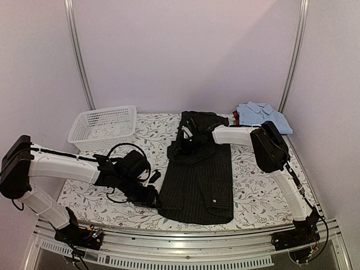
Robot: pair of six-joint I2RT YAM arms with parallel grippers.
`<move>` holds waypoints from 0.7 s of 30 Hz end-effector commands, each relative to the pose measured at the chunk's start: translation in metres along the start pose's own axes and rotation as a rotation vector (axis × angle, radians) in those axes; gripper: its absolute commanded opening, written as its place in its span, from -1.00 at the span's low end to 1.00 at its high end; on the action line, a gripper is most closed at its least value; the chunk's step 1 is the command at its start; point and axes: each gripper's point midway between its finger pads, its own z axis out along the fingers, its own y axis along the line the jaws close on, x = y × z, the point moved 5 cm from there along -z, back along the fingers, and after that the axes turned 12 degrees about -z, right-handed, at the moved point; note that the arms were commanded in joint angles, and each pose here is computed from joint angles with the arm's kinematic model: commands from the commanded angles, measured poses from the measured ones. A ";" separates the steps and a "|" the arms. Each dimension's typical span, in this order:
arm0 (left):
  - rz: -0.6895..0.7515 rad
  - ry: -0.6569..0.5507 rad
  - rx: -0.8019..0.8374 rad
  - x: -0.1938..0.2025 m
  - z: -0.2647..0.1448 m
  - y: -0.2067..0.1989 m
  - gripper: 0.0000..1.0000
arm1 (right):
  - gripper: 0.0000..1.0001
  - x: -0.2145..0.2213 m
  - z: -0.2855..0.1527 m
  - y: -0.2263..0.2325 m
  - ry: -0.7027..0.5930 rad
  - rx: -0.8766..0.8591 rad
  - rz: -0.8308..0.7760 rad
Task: Fold and stack the long sleeve shirts
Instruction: Adjust the rectangle-folded shirt at the center of the board, then place the sleeve of the rectangle-folded shirt.
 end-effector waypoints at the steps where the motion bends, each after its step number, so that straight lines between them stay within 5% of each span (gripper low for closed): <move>1: 0.020 -0.082 0.016 -0.024 -0.022 -0.019 -0.30 | -1.00 -0.028 -0.035 0.029 -0.059 -0.033 -0.066; 13: -0.014 -0.289 0.200 -0.111 -0.080 -0.035 -0.31 | -1.00 -0.060 -0.155 0.089 -0.175 0.084 -0.276; 21: 0.004 -0.290 0.275 -0.144 -0.076 -0.044 -0.32 | -1.00 -0.043 -0.215 0.093 -0.183 0.221 -0.344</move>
